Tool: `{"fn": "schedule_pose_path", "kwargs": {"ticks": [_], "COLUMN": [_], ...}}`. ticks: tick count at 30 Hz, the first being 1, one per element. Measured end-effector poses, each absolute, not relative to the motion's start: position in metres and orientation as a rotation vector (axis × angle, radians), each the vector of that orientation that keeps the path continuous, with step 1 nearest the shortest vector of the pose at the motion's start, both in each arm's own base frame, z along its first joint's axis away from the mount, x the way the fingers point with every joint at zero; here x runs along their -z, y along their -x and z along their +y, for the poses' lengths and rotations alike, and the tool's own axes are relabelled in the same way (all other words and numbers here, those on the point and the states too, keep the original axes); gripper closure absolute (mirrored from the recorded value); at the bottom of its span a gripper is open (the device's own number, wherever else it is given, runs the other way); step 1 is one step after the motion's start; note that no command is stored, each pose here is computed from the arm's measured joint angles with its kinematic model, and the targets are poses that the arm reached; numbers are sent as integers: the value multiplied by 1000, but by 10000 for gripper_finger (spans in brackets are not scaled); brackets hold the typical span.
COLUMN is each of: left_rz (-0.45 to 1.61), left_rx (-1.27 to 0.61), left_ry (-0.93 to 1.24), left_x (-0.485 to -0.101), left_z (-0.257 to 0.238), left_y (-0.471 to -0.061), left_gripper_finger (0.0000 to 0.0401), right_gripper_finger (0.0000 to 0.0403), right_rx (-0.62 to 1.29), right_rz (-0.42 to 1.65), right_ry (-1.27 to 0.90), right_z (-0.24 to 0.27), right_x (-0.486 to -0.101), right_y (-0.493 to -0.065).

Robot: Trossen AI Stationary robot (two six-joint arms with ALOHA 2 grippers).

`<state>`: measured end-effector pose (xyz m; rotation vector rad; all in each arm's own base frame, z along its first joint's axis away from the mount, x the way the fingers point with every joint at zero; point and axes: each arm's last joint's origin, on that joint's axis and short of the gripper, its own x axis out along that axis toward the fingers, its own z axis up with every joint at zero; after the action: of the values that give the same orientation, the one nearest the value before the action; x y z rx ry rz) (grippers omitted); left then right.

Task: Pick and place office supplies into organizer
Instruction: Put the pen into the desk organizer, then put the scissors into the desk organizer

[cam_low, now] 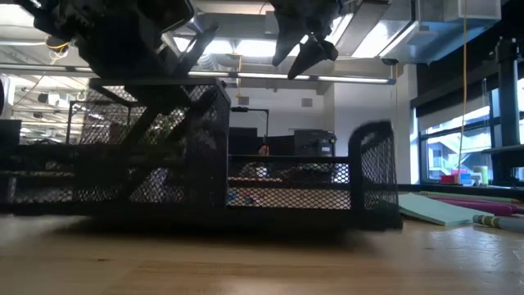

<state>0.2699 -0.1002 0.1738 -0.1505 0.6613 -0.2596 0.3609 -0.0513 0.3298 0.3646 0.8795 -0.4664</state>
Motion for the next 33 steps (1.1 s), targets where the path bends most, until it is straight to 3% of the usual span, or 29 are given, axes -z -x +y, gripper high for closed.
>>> {"fn": "schedule_pose_path", "kwargs": {"ticks": [21,33], "left_rz": [662,684], "left_rx": [288,311], "left_ry": [151,119], "left_x": [-176,-202], "left_z": [-102,-104], "left_y": [-270,-274], "left_gripper_finger": [334,333], "right_gripper_finger": [135,135], "right_rx": [452,455], "right_rz": [886,915], "right_ry": [-335,-332], "right_z": [-51,-51], "right_x": [-330,-328], "right_y": [-361,-359]}}
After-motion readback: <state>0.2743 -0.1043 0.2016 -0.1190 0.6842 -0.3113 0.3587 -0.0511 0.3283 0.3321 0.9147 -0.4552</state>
